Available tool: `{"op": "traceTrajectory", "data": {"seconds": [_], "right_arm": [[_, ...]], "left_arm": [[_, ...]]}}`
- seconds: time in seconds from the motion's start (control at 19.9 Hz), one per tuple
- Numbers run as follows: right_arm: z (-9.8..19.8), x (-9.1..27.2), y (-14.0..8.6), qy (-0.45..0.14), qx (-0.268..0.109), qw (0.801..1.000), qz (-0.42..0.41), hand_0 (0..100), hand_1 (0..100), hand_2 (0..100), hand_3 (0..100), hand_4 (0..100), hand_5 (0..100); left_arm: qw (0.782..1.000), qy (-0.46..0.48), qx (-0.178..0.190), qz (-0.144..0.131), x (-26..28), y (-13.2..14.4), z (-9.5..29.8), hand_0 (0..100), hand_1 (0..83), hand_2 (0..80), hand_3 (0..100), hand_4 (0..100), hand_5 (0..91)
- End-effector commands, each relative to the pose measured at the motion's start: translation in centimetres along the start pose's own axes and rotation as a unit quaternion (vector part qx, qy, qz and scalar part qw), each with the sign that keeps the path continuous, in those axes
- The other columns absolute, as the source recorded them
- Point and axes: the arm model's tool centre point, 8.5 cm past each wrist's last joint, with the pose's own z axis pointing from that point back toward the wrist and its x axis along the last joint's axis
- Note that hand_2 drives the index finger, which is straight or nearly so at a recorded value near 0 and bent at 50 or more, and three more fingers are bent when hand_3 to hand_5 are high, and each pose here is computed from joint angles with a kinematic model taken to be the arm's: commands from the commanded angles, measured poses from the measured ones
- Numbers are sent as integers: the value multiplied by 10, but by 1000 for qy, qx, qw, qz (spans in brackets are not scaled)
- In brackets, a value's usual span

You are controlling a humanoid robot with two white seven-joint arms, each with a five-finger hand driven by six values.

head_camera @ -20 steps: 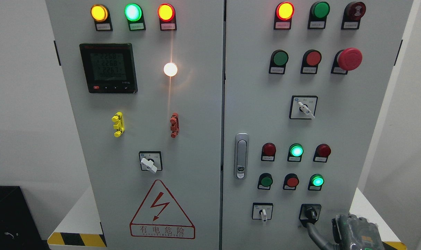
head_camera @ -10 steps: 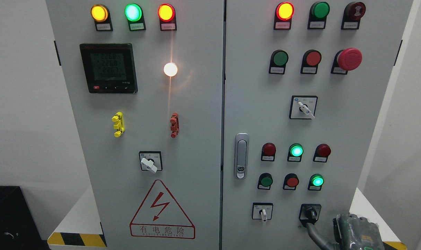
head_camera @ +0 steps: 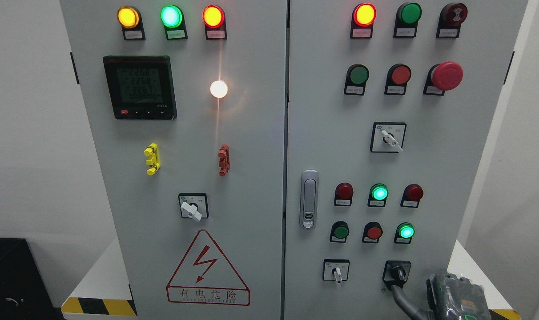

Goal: Flip black knob to close circuit
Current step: 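Grip the black rotary knob with the right hand and twist it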

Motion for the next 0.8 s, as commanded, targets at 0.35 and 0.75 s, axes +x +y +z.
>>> {"op": "traceTrajectory", "data": {"seconds": [0.35,0.75], "right_arm": [[-2,-6,0,11,1,1000,-1,144,58,990,1000,1000,1000],[-2,-3,-13,4,-17,1000,-9,142,58,987,1000,1000,1000]], "left_arm": [[1000,0,0,0,0,0,0,120,556,0,0,0,0],[1000,0,0,0,0,0,0,120,556,0,0,0,0]]}}
